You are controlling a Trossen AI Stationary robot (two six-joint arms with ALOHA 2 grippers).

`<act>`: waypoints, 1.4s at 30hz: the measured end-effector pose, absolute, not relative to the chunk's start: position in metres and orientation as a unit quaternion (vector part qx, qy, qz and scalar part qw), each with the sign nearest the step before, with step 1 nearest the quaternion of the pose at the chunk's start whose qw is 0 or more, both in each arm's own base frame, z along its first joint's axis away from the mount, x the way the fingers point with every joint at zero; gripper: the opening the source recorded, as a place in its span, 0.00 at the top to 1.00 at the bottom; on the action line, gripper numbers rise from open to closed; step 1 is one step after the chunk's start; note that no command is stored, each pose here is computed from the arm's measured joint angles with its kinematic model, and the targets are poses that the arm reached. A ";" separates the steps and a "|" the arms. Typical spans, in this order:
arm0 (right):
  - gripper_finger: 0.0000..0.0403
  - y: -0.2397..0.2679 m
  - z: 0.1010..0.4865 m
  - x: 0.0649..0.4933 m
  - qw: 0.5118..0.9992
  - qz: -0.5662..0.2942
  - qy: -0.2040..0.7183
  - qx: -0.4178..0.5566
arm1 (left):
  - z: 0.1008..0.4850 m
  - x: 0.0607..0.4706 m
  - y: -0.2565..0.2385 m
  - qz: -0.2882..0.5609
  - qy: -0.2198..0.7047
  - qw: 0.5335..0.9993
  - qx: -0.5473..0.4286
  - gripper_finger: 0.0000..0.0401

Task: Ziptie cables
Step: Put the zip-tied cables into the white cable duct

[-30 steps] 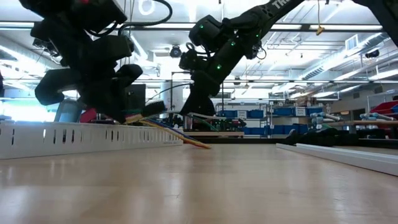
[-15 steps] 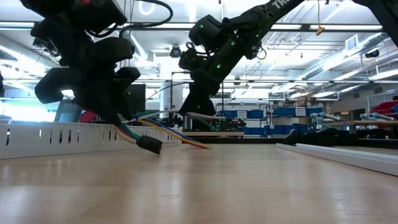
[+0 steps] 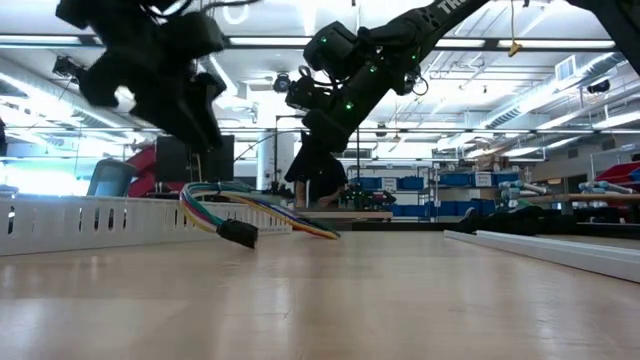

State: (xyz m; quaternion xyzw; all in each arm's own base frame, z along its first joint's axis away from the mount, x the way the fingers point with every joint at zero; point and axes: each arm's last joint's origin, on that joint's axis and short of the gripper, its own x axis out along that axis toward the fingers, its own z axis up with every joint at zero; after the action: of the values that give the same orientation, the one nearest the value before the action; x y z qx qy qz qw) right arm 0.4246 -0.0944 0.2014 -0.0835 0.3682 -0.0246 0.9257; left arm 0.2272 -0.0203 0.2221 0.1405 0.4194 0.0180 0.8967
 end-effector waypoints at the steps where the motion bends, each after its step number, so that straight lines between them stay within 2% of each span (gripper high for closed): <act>1: 0.77 -0.095 0.202 0.425 0.926 -0.025 0.367 -0.083 | 0.226 0.224 -0.020 0.022 0.415 0.900 0.132 0.54; 8: 0.61 -0.099 0.201 0.423 0.923 -0.039 0.372 -0.085 | 0.262 0.190 -0.017 0.059 0.341 0.937 0.054 0.54; 15: 0.57 -0.104 0.193 0.412 0.880 -0.100 0.450 -0.115 | 0.277 0.153 -0.019 0.132 0.277 0.952 0.015 0.57; 22: 0.57 -0.113 0.194 0.386 0.830 -0.114 0.540 -0.081 | 0.233 0.137 -0.018 0.183 0.310 0.933 -0.025 0.61; 27: 0.57 -0.118 0.205 0.362 0.796 -0.130 0.591 -0.033 | 0.194 0.129 -0.016 0.218 0.350 0.908 -0.067 0.61; 31: 0.58 -0.115 0.218 0.346 0.778 -0.138 0.612 0.027 | 0.177 0.124 -0.015 0.230 0.366 0.897 -0.093 0.61; 35: 0.58 -0.100 0.226 0.337 0.784 -0.127 0.605 0.060 | 0.171 0.121 -0.014 0.236 0.381 0.889 -0.094 0.61; 42: 0.58 -0.061 0.208 0.318 0.804 -0.124 0.577 0.070 | 0.167 0.114 -0.013 0.253 0.411 0.872 -0.084 0.61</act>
State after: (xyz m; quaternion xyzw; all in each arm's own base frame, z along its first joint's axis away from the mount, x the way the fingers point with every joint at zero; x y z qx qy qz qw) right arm 0.3181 -0.0608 0.2080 0.0700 0.5770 -0.1235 0.8043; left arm 0.1144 -0.0125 0.1667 -0.0835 0.4109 0.2529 0.8719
